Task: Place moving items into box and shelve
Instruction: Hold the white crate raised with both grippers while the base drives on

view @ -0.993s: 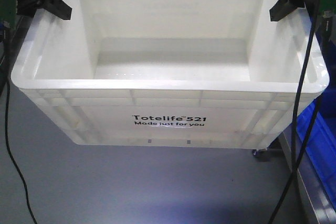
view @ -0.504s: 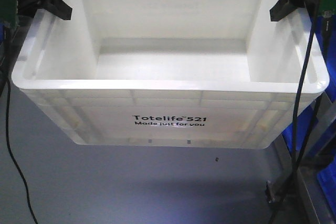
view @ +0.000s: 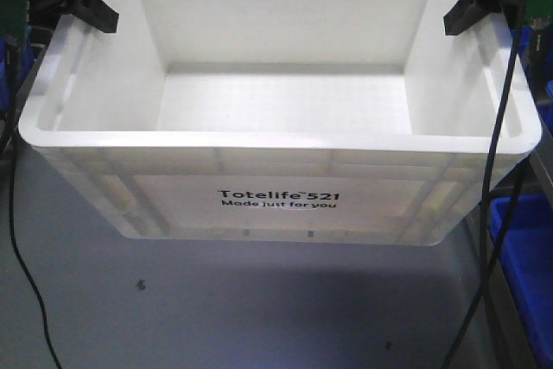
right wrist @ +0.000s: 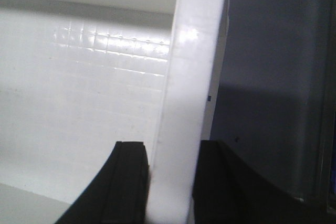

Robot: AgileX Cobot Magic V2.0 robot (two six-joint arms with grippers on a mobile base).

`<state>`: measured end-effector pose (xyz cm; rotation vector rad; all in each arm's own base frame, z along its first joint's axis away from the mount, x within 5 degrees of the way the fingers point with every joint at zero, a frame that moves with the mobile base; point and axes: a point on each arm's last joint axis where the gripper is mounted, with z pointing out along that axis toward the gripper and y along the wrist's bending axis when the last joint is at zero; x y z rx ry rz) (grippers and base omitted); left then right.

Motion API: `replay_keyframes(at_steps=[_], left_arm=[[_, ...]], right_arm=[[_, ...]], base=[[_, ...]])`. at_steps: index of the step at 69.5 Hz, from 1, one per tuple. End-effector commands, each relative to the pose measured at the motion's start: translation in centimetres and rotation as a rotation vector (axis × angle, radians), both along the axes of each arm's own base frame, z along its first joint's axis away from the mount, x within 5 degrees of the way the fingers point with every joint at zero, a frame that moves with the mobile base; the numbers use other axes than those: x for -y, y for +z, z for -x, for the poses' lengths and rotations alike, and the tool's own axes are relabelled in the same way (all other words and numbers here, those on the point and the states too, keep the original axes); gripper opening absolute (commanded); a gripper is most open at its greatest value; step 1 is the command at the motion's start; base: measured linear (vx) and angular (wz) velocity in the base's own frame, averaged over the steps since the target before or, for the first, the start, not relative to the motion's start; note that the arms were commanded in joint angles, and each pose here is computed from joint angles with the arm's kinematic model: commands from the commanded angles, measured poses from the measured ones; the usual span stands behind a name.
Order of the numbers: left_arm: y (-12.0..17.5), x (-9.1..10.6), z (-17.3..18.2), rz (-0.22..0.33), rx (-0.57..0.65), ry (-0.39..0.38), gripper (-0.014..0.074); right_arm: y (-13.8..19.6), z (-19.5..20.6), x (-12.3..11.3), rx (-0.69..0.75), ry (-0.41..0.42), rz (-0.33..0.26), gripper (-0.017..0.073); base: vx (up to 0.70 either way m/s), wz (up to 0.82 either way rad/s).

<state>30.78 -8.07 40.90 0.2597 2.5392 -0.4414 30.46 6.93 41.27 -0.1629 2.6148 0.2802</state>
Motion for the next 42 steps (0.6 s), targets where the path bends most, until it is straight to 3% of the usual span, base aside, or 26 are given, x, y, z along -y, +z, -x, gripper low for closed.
replay_keyframes(at_steps=[1,42], left_arm=[[4.25,2.35,1.86,0.274,0.143,-0.058,-0.0004],[4.25,2.35,1.86,0.274,0.143,-0.058,-0.0004]], right_arm=[[3.24,2.18,-2.19,0.061,0.093,-0.226,-0.0004],[3.24,2.18,-2.19,0.061,0.093,-0.226,-0.0004]], base=[[0.49,0.16],[0.46,0.10]])
